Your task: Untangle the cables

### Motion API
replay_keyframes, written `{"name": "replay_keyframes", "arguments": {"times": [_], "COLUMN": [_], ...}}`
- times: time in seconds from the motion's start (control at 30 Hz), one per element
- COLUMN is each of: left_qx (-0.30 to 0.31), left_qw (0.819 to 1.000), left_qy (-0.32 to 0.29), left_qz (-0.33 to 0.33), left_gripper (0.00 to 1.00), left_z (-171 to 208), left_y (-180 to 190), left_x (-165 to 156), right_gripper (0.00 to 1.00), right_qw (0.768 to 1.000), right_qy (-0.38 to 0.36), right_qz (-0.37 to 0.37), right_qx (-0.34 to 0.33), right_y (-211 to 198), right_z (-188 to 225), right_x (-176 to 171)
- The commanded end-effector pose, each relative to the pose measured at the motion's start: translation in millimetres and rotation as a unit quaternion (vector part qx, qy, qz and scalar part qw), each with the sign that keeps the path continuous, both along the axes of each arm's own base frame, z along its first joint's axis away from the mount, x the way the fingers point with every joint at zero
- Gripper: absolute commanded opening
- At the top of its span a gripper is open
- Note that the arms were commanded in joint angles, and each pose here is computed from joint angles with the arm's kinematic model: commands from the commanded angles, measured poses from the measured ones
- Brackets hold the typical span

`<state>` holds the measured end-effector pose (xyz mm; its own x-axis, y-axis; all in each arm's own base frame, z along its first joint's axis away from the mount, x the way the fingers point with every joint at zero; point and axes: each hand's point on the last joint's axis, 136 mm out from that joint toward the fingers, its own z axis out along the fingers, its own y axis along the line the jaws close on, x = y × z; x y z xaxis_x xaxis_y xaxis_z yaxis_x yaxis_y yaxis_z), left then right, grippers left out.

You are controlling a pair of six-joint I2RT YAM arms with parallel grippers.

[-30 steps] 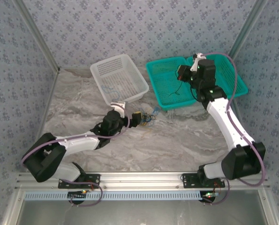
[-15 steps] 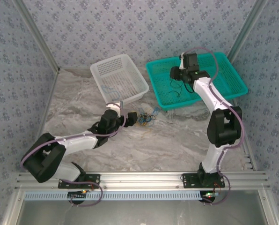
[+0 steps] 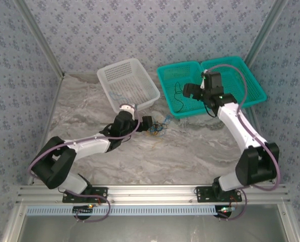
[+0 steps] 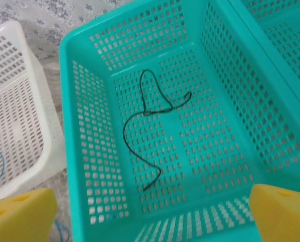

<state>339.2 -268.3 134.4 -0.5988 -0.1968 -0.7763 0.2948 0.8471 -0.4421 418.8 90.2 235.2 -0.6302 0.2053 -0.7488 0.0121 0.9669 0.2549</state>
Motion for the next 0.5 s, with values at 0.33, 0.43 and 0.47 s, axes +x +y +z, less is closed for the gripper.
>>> {"name": "replay_keyframes", "arguments": {"times": [0.33, 0.43, 0.47], "left_qx": [-0.009, -0.021, -0.024], "left_qw": [0.982, 0.972, 0.968], "left_qy": [0.175, 0.224, 0.241], "left_qz": [0.070, 0.069, 0.066], "left_gripper": [0.99, 0.99, 0.99], "left_z": [-34.9, -45.9, -49.0], "left_y": [5.4, 4.3, 3.2], "left_x": [-12.6, -26.7, -32.1], "right_gripper": [1.00, 1.00, 1.00], "right_qw": [0.998, 0.998, 0.998], "right_qy": [-0.035, -0.044, -0.051], "right_qz": [0.019, 0.009, 0.006], "right_qx": [0.054, 0.041, 0.040], "right_y": [3.9, -4.8, -7.1], "right_z": [-16.9, -20.8, -19.6], "right_x": [-77.0, -87.6, -90.7]}}
